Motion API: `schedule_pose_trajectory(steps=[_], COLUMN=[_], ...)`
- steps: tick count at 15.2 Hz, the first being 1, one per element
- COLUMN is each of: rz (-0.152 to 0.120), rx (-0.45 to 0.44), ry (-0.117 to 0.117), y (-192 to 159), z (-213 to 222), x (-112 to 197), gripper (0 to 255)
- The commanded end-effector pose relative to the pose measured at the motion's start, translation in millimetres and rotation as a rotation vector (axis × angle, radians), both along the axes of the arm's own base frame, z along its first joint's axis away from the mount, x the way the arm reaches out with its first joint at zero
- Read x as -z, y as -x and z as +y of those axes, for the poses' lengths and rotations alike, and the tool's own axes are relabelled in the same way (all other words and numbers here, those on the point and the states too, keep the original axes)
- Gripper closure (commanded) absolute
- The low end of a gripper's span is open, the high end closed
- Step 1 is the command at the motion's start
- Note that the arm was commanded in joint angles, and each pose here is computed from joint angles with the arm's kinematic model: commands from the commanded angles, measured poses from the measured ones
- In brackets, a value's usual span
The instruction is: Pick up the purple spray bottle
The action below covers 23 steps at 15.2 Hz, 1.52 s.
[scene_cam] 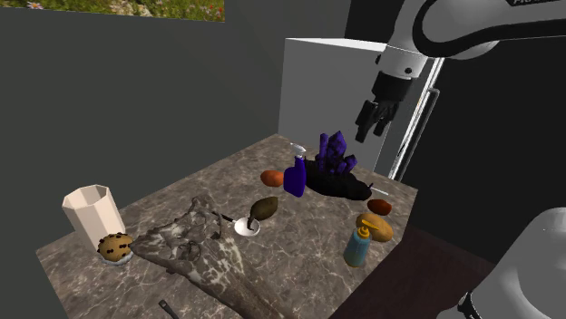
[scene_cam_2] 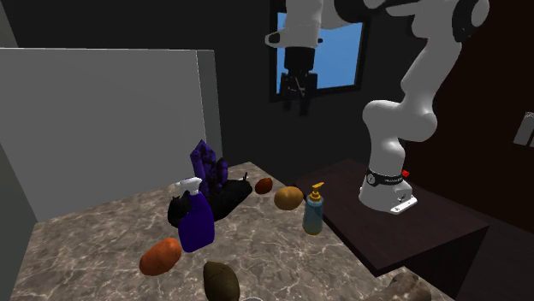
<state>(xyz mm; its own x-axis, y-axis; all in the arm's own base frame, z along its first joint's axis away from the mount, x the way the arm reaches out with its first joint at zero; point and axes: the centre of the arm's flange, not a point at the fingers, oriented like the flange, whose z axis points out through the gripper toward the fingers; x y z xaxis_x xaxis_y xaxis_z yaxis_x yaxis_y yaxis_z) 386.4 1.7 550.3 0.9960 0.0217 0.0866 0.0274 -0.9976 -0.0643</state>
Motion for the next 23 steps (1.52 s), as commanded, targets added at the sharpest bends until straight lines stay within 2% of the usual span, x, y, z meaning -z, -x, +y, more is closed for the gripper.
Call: schedule_pose_trajectory(steps=[1, 23], rz=[-0.001, 0.002], rx=[0.0, 0.001], ry=[-0.001, -0.014], y=[-24.2, -267.4], z=[-4.3, -54.5], x=[12.6, 157.5], gripper=[0, 0])
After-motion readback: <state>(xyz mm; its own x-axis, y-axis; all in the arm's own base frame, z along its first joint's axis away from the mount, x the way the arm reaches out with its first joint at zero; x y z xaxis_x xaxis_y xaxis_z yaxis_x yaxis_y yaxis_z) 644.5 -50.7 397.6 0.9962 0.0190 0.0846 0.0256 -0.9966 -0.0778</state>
